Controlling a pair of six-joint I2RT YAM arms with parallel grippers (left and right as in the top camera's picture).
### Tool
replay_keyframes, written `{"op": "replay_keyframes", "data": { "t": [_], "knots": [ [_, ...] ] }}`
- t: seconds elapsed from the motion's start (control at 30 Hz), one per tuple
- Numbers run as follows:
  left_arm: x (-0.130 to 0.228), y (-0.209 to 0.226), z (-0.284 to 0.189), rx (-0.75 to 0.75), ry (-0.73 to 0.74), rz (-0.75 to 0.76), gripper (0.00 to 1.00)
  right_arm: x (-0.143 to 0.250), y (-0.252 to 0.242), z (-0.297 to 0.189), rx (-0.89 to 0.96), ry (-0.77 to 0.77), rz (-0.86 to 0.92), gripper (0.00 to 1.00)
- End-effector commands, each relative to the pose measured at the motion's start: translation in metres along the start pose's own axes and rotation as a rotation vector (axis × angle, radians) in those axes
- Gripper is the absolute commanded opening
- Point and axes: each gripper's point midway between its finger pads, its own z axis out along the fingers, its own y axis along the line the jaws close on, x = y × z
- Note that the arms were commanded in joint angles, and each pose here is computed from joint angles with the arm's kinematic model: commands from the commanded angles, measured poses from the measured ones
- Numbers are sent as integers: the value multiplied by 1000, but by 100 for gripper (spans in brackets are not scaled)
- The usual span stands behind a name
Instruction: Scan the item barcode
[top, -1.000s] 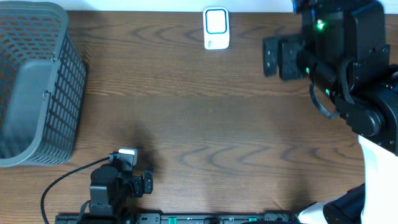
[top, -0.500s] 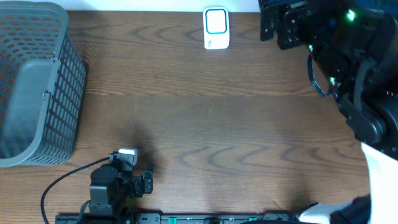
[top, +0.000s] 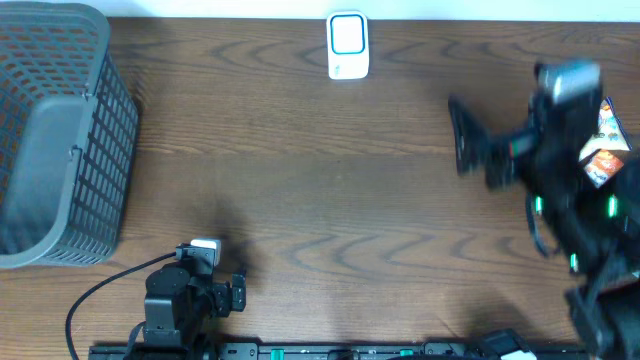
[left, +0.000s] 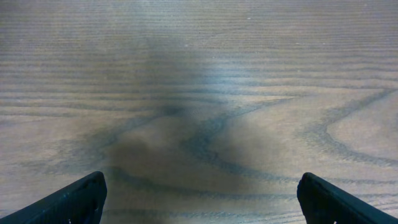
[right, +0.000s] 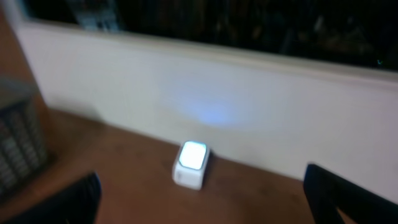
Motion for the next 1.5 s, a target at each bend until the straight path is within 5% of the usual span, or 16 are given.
{"op": "replay_keyframes", "data": {
  "t": [0.0,0.43,1.0,1.47],
  "knots": [
    [5,3,0,-15,20,-5,98,45,14,-22,-86,-16,-13,99],
    [5,3,0,-15,20,-5,98,150,-15,-60,101,-298,-72,99],
    [5,3,0,-15,20,-5,98,269,-33,-28,166,-117,-119,99],
    [5,3,0,-15,20,-5,98,298,-54,-30,283,-6,-9,99]
  ]
}}
